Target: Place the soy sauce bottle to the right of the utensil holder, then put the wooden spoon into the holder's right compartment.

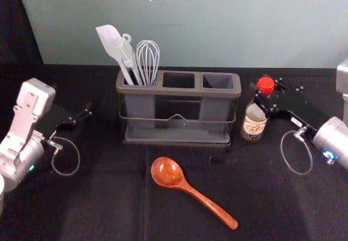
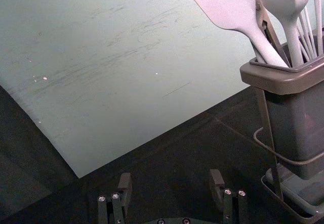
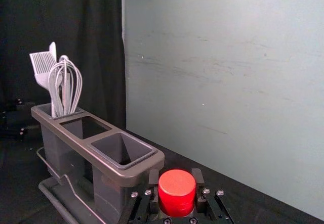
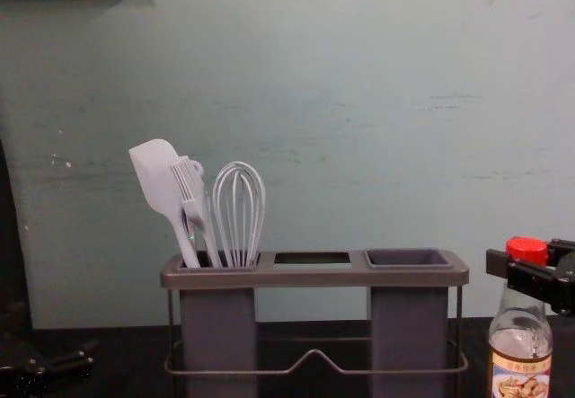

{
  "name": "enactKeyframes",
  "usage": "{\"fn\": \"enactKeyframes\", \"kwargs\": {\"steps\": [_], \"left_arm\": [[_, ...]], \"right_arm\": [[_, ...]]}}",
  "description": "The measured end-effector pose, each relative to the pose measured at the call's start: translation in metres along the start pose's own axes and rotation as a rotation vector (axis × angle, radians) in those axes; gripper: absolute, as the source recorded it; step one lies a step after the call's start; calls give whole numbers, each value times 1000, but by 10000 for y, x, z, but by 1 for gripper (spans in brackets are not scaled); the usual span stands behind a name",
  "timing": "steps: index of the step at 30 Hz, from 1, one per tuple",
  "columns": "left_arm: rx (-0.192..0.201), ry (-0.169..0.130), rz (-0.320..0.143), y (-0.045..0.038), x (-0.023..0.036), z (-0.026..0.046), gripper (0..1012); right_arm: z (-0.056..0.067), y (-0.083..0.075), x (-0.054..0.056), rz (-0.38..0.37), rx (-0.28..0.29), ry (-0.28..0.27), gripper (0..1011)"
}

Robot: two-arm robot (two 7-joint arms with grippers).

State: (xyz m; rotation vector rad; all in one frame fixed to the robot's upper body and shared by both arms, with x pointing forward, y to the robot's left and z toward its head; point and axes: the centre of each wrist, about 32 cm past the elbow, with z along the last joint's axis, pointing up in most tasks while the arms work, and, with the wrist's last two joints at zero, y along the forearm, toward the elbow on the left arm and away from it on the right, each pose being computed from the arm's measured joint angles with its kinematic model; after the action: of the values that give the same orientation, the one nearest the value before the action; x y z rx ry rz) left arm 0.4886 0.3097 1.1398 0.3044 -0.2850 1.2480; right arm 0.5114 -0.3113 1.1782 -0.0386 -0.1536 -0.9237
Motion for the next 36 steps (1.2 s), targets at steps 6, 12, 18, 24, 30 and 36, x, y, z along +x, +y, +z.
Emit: {"fn": "enactKeyframes", "kwargs": {"steps": [6,12,18,24,30,36], "left_arm": [[0,0,0,0,0,0,1005],[0,0,0,0,0,0,1005],[0,0,0,0,0,0,1005],[0,0,0,0,0,0,1005],[0,0,0,0,0,0,1005],[0,0,0,0,0,0,1005]], "right_arm": [[-19,3,8,-8,-5,-1,386],[-27,5,6,-11,-8,-3,386],[-31,2,6,-16,-9,-2,386],[-31,1,7,-17,-9,-3,386],[-30,1,8,-17,-9,-3,521],[-29,0,8,-16,-9,-3,718]]}}
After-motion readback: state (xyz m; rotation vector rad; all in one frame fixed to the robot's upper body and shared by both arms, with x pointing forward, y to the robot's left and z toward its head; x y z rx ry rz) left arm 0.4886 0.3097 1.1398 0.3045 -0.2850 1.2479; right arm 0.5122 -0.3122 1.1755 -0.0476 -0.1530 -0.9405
